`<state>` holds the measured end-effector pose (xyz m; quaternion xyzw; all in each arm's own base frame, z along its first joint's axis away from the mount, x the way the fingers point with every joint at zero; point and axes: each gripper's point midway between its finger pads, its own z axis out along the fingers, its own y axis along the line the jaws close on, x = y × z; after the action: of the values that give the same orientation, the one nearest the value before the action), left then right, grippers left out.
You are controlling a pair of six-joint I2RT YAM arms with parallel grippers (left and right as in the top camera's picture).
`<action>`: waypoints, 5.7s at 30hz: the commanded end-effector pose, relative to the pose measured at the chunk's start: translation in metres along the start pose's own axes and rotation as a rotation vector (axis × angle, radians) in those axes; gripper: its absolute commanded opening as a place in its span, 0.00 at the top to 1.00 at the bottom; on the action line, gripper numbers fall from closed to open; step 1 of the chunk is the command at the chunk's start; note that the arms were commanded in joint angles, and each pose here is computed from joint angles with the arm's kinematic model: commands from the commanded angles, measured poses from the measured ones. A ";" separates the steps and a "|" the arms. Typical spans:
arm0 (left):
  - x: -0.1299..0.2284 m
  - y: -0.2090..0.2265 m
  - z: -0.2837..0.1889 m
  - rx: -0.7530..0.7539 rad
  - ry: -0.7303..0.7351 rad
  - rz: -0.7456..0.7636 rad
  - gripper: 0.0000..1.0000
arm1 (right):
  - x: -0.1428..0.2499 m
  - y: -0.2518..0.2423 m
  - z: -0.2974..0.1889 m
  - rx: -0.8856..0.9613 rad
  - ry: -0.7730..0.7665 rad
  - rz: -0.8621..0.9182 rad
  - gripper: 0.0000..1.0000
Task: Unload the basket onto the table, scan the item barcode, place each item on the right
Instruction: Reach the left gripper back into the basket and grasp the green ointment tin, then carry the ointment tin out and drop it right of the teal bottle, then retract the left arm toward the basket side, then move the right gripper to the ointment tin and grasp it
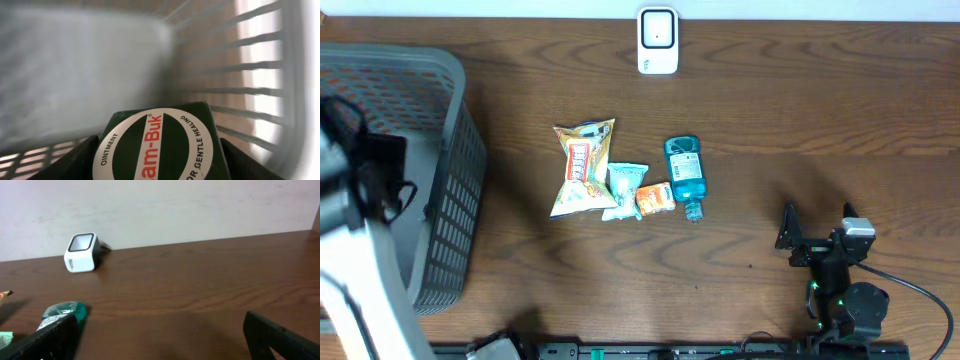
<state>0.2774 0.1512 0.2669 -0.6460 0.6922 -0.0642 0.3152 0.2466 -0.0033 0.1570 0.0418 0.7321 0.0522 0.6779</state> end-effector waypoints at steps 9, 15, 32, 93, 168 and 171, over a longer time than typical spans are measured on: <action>0.093 -0.087 -0.111 0.542 0.139 0.245 0.38 | 0.002 0.001 0.000 -0.003 0.005 0.008 0.01; 0.215 -0.120 -0.097 0.565 0.332 0.531 0.38 | 0.002 0.001 0.000 -0.003 0.005 0.008 0.01; 0.521 -0.090 -0.007 0.645 0.537 1.259 0.38 | 0.002 0.001 0.000 -0.003 0.005 0.008 0.01; 0.049 -0.090 -0.298 0.963 -0.628 0.926 0.02 | 0.006 0.072 -0.016 -0.406 0.165 0.585 0.01; 0.059 0.056 -0.253 1.206 -0.526 0.441 0.02 | 0.151 0.125 0.082 1.045 1.158 1.604 0.01; 0.059 0.056 -0.253 1.206 -0.526 0.442 0.02 | 0.164 0.124 0.090 1.046 1.154 1.604 0.01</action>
<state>0.1004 0.0227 0.4192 -0.1968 0.5527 -0.2218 0.7788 0.3217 0.1426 0.0138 0.7408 0.6412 0.1796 -0.0883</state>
